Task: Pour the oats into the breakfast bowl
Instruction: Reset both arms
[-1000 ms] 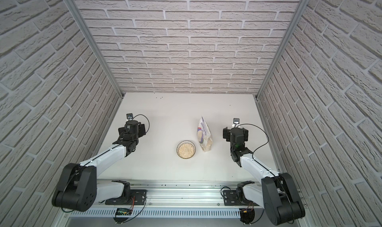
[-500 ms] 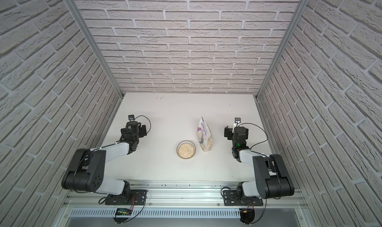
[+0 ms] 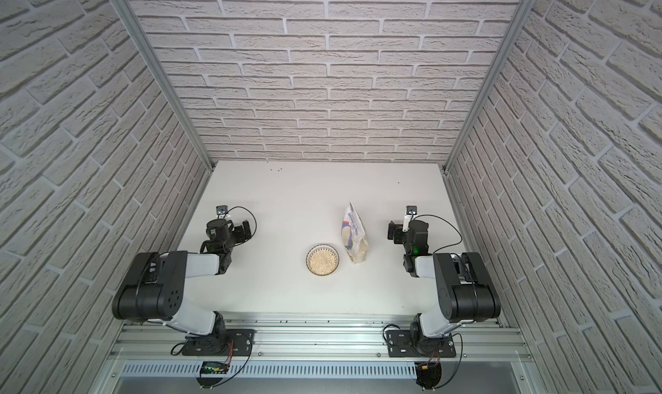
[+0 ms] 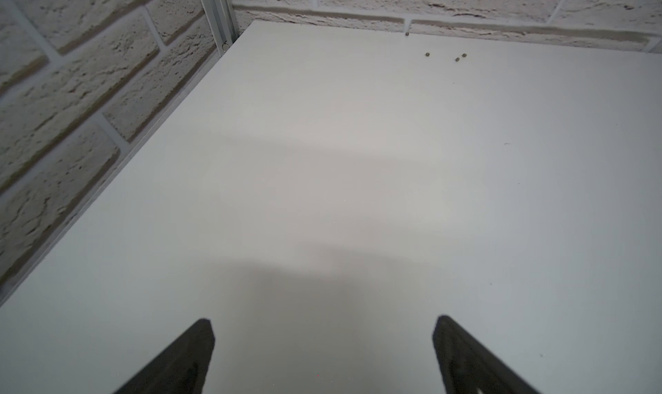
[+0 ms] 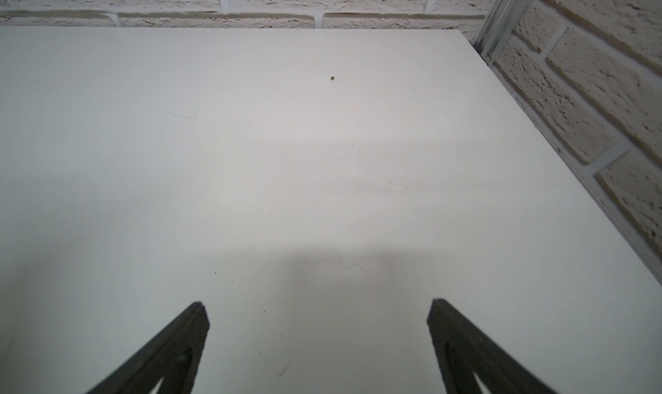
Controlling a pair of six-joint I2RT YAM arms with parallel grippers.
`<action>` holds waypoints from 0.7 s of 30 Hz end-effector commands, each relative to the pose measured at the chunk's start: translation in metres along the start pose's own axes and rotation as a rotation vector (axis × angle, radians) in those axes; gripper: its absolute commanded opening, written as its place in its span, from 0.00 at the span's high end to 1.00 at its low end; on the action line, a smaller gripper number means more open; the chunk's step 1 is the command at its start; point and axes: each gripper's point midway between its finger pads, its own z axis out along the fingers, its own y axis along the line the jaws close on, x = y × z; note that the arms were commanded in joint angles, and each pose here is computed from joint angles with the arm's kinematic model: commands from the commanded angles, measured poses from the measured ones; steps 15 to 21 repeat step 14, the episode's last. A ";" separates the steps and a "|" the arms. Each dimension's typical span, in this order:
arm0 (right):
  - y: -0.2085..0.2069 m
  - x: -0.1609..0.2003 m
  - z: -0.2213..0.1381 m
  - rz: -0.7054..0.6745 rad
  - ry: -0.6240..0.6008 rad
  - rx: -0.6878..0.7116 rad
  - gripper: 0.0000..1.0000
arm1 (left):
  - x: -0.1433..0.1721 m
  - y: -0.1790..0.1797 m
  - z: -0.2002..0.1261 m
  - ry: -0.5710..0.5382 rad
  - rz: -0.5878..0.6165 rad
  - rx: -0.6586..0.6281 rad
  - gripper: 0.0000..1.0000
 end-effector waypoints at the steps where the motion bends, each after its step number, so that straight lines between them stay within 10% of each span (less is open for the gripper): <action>1: 0.001 -0.020 0.000 0.021 -0.063 -0.011 0.01 | -0.021 -0.005 -0.002 -0.103 0.003 0.041 0.02; 21: 0.001 -0.020 0.000 0.026 -0.060 -0.018 0.01 | -0.021 -0.006 -0.002 -0.104 0.006 0.040 0.02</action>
